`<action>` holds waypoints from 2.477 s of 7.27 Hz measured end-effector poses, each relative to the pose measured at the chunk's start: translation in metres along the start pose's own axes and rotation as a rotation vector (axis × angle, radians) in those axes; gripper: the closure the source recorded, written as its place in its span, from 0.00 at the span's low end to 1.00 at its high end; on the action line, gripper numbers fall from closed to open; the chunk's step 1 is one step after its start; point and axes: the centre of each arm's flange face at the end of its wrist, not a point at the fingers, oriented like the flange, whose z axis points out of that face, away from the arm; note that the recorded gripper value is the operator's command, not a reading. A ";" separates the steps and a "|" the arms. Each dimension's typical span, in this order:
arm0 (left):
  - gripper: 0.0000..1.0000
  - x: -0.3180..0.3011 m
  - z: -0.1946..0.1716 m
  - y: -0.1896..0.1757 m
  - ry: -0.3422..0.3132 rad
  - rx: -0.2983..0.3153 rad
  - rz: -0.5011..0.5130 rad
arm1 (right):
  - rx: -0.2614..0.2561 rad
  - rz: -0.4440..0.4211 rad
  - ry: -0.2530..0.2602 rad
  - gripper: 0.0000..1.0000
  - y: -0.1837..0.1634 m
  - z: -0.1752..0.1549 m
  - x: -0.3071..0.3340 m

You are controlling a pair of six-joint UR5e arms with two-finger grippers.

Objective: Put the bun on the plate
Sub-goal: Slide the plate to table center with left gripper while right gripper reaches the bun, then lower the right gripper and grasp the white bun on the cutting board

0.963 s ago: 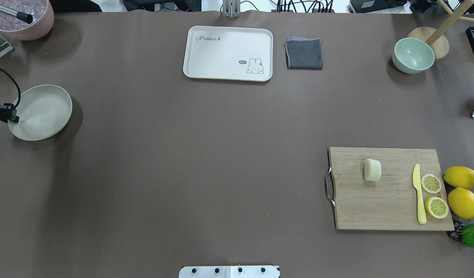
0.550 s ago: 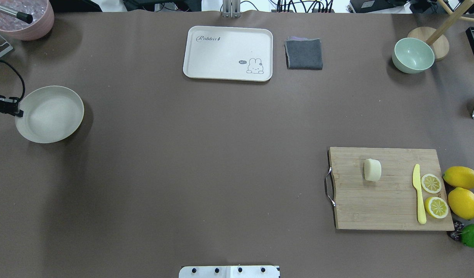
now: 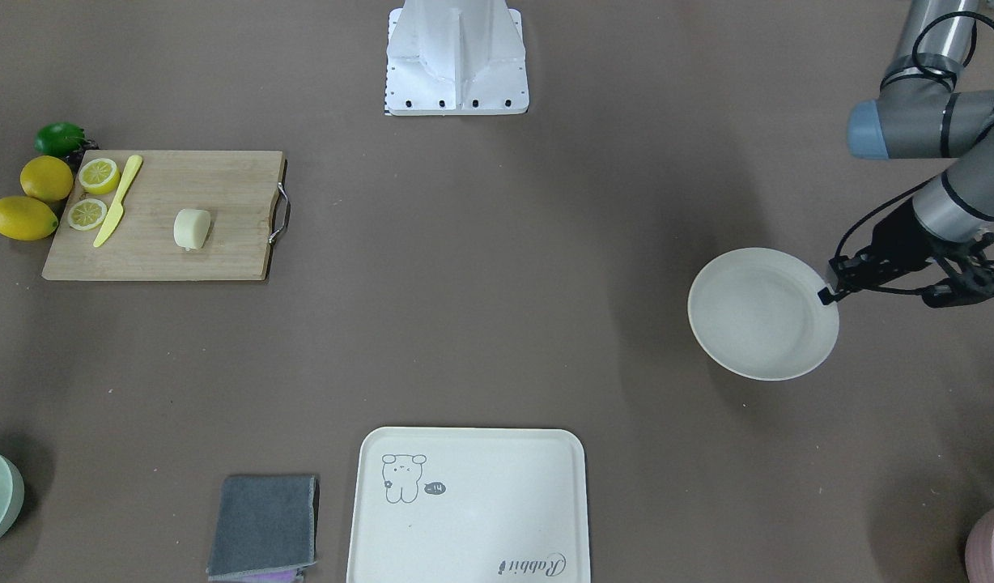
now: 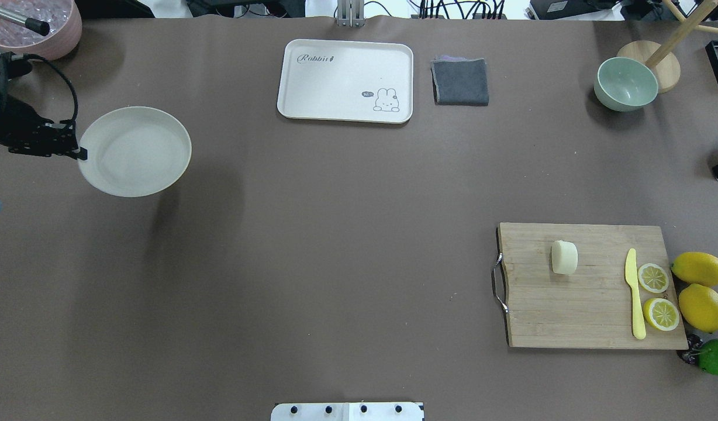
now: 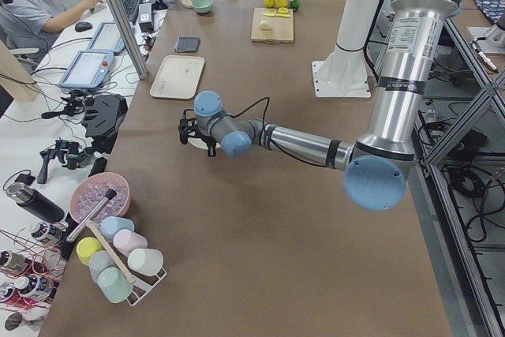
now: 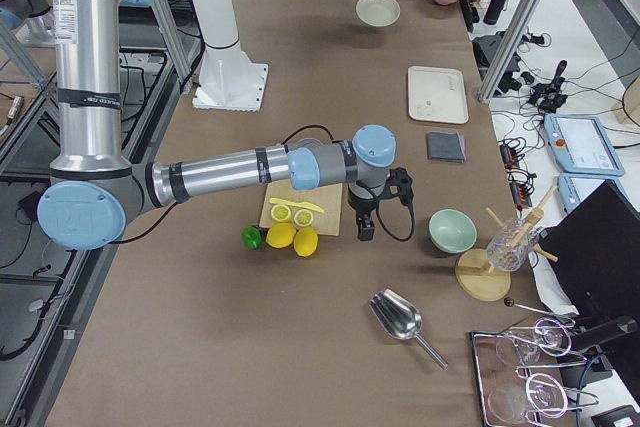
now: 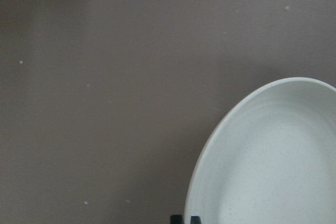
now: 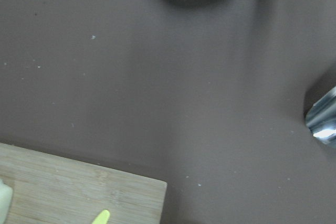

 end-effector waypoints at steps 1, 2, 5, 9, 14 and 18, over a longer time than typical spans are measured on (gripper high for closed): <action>1.00 0.047 0.000 0.018 0.020 -0.011 -0.038 | -0.008 0.017 -0.013 0.00 0.000 0.005 -0.033; 1.00 0.101 0.015 0.041 0.033 -0.018 -0.068 | -0.008 0.041 -0.035 0.00 0.001 0.015 -0.067; 1.00 0.246 0.085 0.127 0.046 -0.029 -0.109 | 0.017 0.134 -0.072 0.00 0.028 0.077 -0.147; 1.00 0.324 0.131 0.200 0.053 -0.028 -0.109 | -0.024 0.222 -0.050 0.01 0.057 0.128 -0.205; 1.00 0.331 0.138 0.214 0.055 -0.035 -0.102 | -0.029 0.224 -0.004 0.08 0.067 0.161 -0.229; 0.14 0.333 0.137 0.215 0.060 -0.036 -0.099 | -0.021 0.217 0.005 0.23 0.057 0.171 -0.234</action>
